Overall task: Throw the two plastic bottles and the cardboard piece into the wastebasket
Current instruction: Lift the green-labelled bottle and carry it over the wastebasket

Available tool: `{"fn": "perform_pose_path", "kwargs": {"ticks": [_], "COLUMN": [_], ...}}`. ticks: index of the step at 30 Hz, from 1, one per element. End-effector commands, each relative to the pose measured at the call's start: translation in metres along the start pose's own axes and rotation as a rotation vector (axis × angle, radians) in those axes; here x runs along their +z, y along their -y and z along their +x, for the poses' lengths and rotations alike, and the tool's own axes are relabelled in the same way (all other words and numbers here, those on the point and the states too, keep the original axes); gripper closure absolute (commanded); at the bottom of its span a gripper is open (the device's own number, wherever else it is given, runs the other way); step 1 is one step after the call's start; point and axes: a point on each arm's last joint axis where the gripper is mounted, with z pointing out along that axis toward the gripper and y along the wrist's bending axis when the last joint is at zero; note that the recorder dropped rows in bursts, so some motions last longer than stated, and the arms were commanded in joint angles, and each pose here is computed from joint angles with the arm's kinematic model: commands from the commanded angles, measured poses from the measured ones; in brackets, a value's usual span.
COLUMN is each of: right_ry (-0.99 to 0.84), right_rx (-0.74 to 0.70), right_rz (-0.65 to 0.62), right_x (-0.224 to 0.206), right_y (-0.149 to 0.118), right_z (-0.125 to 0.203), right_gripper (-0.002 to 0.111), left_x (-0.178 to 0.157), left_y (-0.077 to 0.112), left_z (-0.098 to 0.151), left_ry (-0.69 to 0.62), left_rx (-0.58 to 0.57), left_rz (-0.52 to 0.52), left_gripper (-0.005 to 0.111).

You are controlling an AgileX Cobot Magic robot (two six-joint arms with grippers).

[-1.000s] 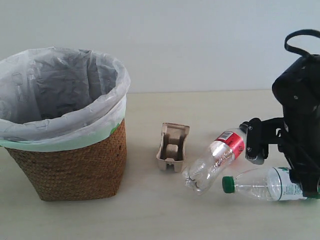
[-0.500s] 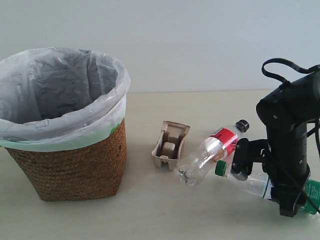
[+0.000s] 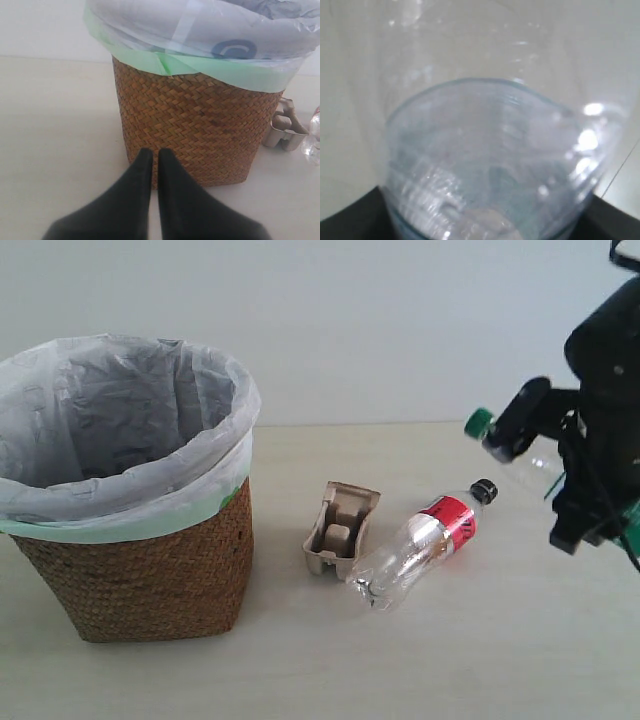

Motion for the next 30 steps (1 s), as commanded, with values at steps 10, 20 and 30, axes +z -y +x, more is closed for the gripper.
{"fn": "perform_pose_path", "kwargs": {"ticks": [10,20,30], "right_ry": [0.737,0.68,0.285], "right_rx": [0.496,0.586,0.676], "right_rz": [-0.76,-0.52,0.082], "right_x": [-0.094,-0.079,-0.052], "right_y": [-0.024,-0.007,0.031], "right_z": [-0.051,-0.047,-0.005], "right_gripper": [0.108,0.108,0.108], "left_x": [0.0,0.0,0.0], "left_y": [0.0,0.0,0.0], "left_z": [0.001,0.001,0.001], "left_ry": [0.003,0.003,0.003], "left_rx": [-0.009,-0.009,-0.009], "left_rz": [-0.003,-0.003,-0.003], "left_gripper": [0.103,0.103,0.103]}}
